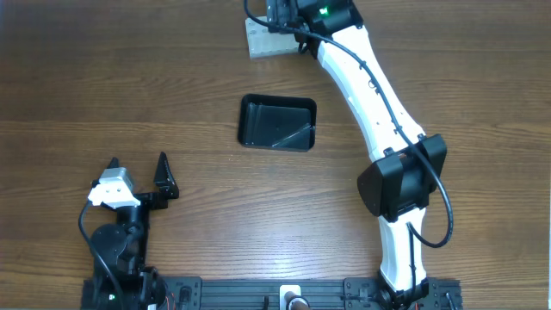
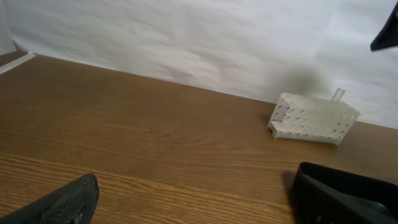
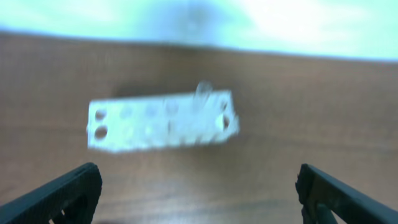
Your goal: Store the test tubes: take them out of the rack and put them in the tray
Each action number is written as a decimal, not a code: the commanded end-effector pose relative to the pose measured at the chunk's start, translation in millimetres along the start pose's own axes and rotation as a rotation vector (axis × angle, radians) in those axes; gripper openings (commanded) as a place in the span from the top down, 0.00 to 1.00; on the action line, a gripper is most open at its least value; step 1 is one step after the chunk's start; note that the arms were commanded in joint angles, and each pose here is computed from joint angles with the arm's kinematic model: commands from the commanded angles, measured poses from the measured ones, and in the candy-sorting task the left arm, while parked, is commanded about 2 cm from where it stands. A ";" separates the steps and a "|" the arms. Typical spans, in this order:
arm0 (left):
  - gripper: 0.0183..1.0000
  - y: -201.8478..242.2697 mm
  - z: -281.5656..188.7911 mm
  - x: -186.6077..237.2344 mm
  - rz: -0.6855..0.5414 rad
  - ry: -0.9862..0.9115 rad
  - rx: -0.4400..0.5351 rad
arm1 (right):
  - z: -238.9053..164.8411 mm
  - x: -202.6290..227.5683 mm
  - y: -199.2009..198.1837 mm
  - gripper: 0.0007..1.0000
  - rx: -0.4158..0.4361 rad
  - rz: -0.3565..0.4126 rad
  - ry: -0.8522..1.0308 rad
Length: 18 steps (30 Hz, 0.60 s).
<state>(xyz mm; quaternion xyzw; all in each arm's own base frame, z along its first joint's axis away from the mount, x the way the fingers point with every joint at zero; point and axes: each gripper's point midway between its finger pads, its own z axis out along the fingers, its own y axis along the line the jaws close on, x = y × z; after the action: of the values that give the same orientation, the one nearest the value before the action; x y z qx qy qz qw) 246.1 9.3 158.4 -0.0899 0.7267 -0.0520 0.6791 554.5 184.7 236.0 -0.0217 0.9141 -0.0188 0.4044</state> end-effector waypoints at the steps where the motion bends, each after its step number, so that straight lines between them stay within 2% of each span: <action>1: 0.00 -2.8 -0.1 1.3 0.012 0.001 0.016 | -3.0 -28.7 -21.2 0.01 0.051 0.024 -0.096; 4: 0.00 -2.8 -0.1 1.4 0.012 0.002 0.016 | 11.3 -30.1 -22.3 0.01 0.055 0.034 -0.110; 8: 0.00 -2.8 -0.1 1.3 0.012 0.001 0.016 | 34.9 -25.7 -19.5 0.03 0.060 0.009 -0.114; 18: 0.00 -2.8 -0.1 1.4 0.012 0.002 0.016 | 89.0 -7.3 2.9 0.03 0.040 0.003 -0.127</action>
<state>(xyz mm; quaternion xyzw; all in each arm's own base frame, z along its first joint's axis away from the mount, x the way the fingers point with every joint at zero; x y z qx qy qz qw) 246.1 9.2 158.3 -0.0897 0.7268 -0.0521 0.6790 621.6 179.6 183.5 -0.0096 0.8895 -0.0344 0.4554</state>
